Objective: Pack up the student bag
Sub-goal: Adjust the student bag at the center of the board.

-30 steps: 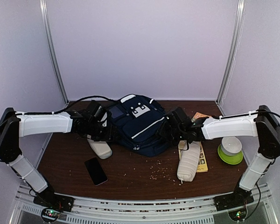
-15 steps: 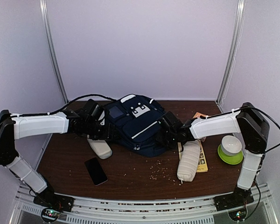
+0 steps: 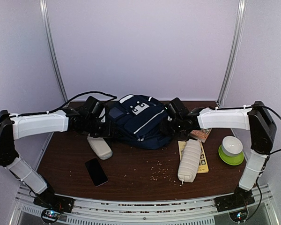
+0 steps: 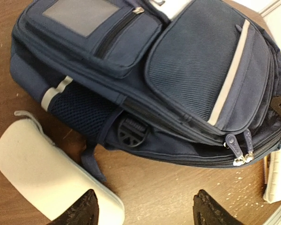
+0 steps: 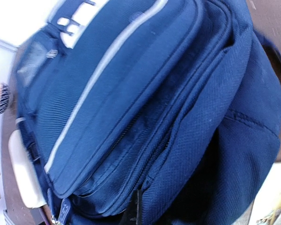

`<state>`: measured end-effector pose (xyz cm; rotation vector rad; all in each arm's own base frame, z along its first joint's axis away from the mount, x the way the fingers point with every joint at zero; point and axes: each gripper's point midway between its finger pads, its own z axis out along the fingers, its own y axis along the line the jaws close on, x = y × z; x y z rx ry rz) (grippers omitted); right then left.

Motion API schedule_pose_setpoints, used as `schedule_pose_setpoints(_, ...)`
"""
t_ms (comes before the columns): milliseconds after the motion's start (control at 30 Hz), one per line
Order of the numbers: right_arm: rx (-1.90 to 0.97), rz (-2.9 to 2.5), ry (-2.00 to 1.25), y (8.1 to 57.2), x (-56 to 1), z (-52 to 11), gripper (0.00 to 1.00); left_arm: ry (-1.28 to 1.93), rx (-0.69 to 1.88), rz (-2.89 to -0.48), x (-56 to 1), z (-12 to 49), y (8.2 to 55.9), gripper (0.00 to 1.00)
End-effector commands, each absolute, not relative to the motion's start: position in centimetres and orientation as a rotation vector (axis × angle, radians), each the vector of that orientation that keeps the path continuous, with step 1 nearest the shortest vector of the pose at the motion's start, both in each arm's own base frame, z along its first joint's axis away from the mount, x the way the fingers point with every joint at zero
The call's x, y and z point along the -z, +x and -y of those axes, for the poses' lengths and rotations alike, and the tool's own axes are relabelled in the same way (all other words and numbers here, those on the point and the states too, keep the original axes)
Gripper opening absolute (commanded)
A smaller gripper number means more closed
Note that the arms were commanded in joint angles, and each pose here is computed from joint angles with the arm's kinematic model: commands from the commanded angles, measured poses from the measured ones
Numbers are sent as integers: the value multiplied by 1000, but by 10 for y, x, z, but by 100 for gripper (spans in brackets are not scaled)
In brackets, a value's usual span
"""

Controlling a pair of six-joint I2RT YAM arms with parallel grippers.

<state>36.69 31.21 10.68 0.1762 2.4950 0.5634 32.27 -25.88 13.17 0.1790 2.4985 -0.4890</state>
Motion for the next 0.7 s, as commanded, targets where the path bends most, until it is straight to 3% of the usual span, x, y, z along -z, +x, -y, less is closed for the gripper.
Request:
schedule_pose_setpoints(0,-687,-2328,-40,373,-179,-333,0,260,622,-2386,-170,286,334,71)
schedule_pose_setpoints(400,-848,-2291,-52,359,-171,-341,0,418,886,-2409,-159,352,326,66)
schedule_pose_setpoints(667,-880,-2280,-75,356,-173,-345,0,450,933,-2438,-147,368,326,62)
